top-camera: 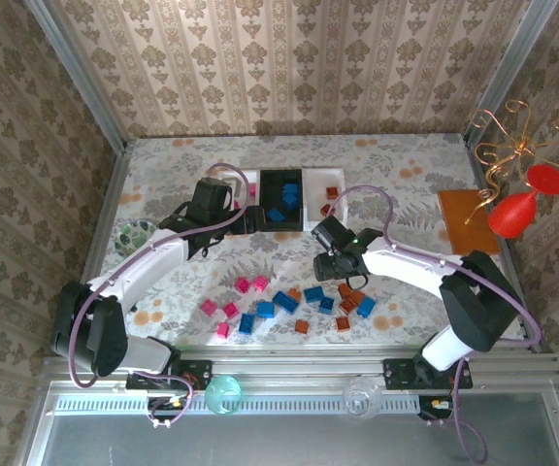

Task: Sort the legos into containers by color
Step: Place the lego in the container.

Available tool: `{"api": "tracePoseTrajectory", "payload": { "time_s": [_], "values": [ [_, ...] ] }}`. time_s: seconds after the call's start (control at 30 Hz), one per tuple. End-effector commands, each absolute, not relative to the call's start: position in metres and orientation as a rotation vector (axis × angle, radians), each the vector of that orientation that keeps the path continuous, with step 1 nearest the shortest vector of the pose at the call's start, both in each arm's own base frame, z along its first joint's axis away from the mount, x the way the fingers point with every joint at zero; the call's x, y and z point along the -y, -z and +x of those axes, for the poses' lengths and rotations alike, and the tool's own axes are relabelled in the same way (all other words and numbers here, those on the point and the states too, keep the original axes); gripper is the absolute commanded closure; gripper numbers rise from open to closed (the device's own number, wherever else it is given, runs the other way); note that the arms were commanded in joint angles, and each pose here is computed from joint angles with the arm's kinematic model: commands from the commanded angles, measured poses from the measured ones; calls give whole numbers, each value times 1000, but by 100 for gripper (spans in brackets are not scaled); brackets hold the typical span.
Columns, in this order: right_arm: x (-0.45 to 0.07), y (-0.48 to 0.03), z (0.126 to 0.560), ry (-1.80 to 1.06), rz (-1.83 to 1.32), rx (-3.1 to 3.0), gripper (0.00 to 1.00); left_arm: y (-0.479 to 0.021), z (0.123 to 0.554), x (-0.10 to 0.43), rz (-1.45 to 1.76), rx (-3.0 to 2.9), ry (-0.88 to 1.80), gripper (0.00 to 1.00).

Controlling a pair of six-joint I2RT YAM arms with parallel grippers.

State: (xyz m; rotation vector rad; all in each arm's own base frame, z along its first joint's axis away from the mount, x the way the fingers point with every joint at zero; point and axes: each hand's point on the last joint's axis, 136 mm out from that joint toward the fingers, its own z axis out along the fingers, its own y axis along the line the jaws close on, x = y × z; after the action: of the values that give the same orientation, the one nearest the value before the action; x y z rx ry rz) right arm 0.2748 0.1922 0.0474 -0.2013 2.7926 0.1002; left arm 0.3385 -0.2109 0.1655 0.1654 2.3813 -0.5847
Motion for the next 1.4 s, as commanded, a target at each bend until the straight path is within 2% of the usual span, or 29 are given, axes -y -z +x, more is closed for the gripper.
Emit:
{"api": "tracePoseTrajectory", "payload": {
  "time_s": [0.0, 0.13, 0.23, 0.4, 0.6, 0.77, 1.03, 1.17, 1.2, 1.37],
  "values": [
    [-198, -31, 276, -112, -185, -2845, 38, -169, 332, 209, 151, -2384, 600, 20],
    [-192, -24, 278, -82, -149, -2854, 45, -168, 328, 206, 146, -2383, 598, 19],
    [-191, -26, 282, -94, -145, -2840, 55, -169, 323, 209, 163, -2374, 623, 13],
    [-198, -59, 302, -173, -134, -2751, 70, -166, 310, 207, 174, -2386, 626, 8],
    [-192, -122, 363, -202, -25, -2577, 73, -165, 296, 194, 145, -2386, 603, 3],
    [-186, -124, 422, -149, 58, -2530, 73, -163, 283, 182, 125, -2399, 585, 0],
    [-198, -109, 492, -112, 103, -2521, 68, -132, 256, 168, 95, -2520, 553, 0],
    [-200, -115, 505, -131, 106, -2515, 39, -119, 246, 163, 69, -2563, 540, 1],
    [-201, -121, 504, -141, 97, -2506, 35, -117, 245, 162, 67, -2569, 544, 2],
    [-203, -152, 483, -199, 68, -2446, 32, -99, 238, 168, 88, -2638, 566, 11]
  ]
}}
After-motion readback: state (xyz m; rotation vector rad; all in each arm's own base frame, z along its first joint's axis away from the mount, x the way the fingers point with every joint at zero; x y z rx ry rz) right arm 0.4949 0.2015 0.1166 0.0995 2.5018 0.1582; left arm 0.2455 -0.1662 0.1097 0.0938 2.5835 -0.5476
